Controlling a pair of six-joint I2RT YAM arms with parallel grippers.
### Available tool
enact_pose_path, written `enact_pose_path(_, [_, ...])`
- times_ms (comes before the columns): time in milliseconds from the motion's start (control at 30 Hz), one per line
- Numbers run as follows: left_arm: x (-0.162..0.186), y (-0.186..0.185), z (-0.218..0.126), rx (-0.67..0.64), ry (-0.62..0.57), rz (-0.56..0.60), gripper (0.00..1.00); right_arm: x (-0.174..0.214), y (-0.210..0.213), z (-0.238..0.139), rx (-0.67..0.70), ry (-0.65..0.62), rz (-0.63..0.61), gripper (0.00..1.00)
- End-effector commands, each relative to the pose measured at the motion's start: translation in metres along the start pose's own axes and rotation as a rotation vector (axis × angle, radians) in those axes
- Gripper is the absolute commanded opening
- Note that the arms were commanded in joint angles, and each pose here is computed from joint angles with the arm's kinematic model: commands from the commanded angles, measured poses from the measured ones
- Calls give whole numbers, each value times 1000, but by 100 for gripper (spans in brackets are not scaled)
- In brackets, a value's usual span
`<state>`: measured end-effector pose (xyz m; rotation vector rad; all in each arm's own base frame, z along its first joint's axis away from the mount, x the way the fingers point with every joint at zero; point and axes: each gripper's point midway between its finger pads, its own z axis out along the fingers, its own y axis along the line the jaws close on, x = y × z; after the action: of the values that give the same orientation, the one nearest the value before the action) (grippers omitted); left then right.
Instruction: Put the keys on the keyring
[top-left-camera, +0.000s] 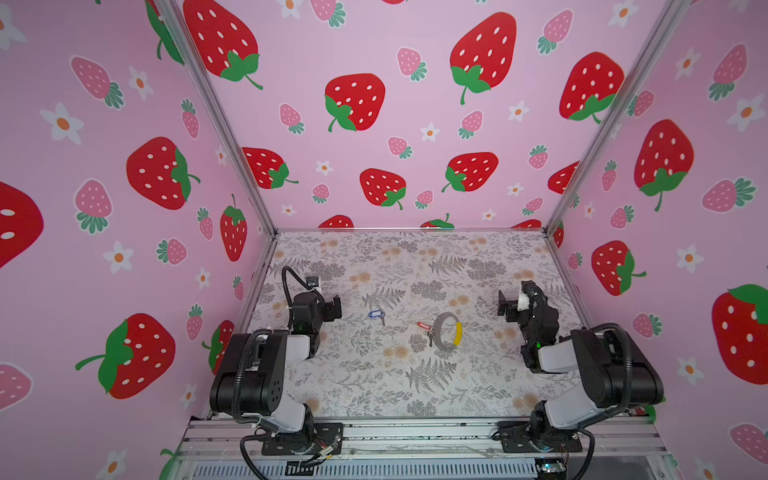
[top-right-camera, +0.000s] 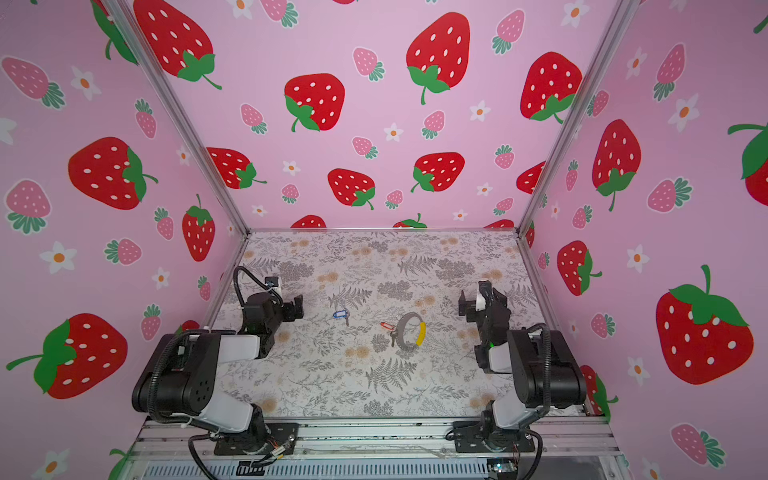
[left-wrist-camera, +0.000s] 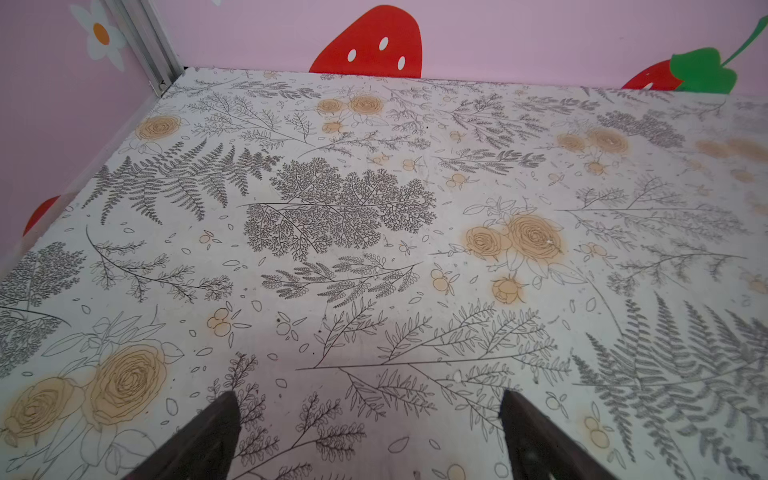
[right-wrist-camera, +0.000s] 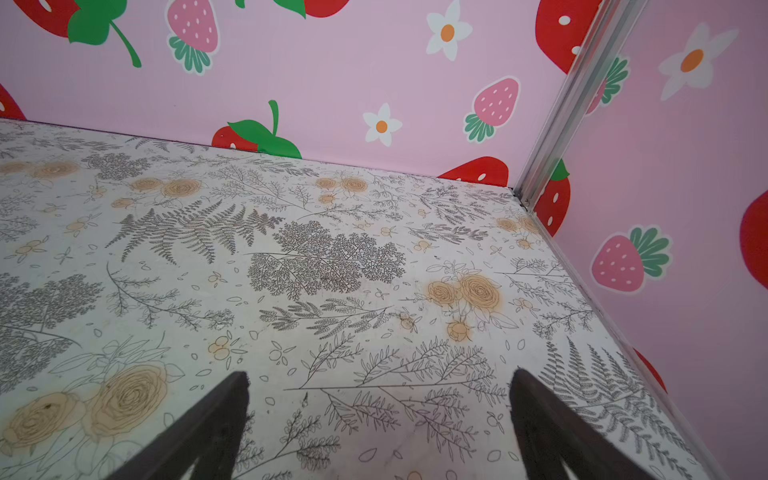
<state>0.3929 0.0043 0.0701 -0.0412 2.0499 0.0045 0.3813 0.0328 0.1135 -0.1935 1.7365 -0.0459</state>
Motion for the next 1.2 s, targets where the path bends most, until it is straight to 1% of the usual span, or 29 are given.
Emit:
enact_pose_path(0, [-17, 2, 4, -10, -42, -2, 99, -6, -3, 2, 17, -21, 18, 99])
enact_pose_path(900, [-18, 2, 4, -8, -43, -3, 99, -6, -4, 1, 21, -20, 19, 99])
enact_pose_path(967, [-18, 2, 3, -7, -45, -3, 99, -13, -5, -1, 21, -35, 21, 99])
enact_pose_path(1067, [-18, 3, 3, -12, -47, -6, 99, -23, -9, 1, 35, -8, 21, 99])
enact_pose_path(1100, [-21, 3, 3, -17, -42, -9, 99, -27, -10, 2, 34, -3, 19, 99])
enact_pose_path(1167, [-37, 4, -1, -22, -19, -7, 99, -42, -6, -3, 2, -31, 6, 99])
